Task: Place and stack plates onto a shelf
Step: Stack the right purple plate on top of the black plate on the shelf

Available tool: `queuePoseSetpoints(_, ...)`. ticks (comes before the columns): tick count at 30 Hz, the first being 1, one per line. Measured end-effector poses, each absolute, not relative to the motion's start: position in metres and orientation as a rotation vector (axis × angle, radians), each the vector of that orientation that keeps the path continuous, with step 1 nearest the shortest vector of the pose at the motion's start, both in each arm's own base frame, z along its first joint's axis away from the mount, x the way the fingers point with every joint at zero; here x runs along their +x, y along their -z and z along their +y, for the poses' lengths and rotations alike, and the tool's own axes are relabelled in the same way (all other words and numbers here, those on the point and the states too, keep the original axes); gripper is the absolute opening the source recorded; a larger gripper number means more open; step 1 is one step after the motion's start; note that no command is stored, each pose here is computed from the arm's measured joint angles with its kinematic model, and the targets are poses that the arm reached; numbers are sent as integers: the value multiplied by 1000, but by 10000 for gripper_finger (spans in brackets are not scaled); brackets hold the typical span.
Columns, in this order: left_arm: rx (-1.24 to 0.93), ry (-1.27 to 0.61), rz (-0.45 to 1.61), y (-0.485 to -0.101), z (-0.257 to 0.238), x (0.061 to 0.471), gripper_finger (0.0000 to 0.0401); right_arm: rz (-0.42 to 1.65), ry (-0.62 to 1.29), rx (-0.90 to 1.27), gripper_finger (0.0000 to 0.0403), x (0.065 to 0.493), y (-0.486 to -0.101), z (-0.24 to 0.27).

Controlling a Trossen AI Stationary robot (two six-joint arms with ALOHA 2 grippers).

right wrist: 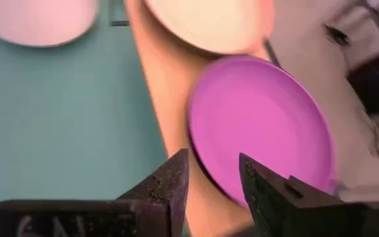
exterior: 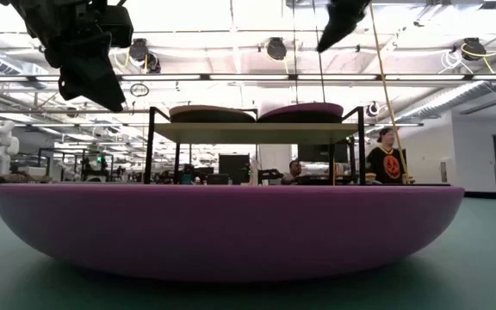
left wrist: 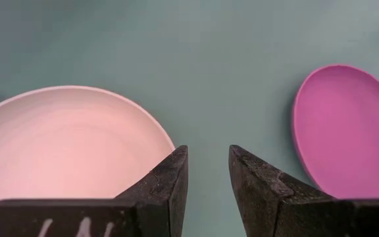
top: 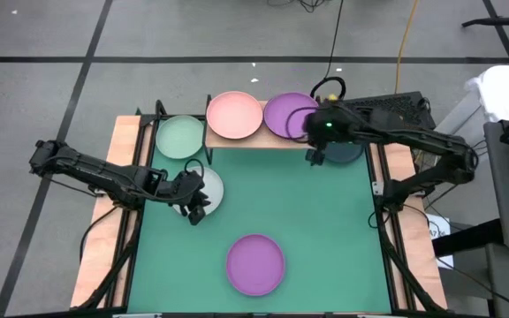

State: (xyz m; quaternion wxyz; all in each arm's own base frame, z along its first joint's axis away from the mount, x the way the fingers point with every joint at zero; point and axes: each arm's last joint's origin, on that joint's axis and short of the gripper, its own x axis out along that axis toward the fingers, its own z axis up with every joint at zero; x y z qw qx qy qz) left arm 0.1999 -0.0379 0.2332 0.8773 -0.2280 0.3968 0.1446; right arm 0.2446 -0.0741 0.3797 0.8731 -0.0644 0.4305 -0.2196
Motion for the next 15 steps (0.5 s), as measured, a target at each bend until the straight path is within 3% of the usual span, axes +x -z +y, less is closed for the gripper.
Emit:
queuePoseSetpoints(7, -445, -289, 834, -233, -38, 200, 115, 854, 551, -60, 85, 228, -344, -71)
queuePoseSetpoints(15, -477, -264, 846, -233, -40, 200, 115, 703, 621, 35, 5, 228, -291, -72)
